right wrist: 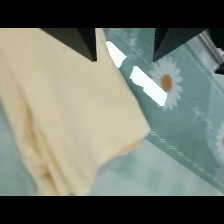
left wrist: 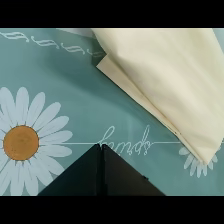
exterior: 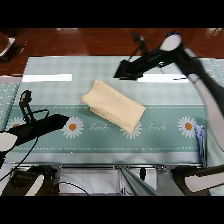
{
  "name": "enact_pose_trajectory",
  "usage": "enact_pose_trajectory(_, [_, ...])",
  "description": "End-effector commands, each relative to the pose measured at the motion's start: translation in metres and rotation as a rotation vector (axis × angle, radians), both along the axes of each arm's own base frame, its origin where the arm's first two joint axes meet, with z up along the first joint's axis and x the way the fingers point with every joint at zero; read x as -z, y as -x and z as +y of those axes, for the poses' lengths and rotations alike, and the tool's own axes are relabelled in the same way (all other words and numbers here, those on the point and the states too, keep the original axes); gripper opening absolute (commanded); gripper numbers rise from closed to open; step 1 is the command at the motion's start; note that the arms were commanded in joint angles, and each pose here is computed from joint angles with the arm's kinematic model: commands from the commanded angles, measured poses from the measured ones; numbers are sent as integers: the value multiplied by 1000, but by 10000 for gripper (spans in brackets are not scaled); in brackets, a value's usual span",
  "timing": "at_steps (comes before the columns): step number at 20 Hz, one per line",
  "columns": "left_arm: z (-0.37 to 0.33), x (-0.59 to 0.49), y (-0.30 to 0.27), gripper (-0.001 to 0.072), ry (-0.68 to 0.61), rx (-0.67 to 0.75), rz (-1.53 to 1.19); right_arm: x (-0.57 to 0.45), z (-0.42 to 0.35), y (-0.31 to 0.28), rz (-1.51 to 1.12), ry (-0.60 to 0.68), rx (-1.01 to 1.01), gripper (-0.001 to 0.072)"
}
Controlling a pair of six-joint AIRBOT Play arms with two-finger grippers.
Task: Fold the shirts.
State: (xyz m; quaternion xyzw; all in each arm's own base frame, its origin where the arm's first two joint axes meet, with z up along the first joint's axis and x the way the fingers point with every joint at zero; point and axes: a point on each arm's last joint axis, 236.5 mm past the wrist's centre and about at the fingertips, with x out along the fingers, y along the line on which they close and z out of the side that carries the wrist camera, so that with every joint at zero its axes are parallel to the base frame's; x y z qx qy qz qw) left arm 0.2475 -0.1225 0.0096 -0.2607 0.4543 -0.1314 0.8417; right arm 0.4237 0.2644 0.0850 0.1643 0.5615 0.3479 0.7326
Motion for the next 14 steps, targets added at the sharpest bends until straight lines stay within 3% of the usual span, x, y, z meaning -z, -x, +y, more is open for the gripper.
enact_pose_trajectory(1, [0,2,1,17,2,-5,2,-21,-149,27,-99,373,213,406])
enact_pose_trajectory(4, [1,1,-2,17,2,-10,-7,3,-206,68,-143,367,559,404])
enact_pose_trajectory(7, [4,-3,-9,17,3,-31,-39,75,-196,111,-29,175,807,403])
enact_pose_trajectory(9, [4,-5,-12,17,11,-42,-49,123,-168,135,113,53,862,403])
enact_pose_trajectory(14, [2,1,-13,17,22,-46,-20,176,-107,151,308,-3,717,403])
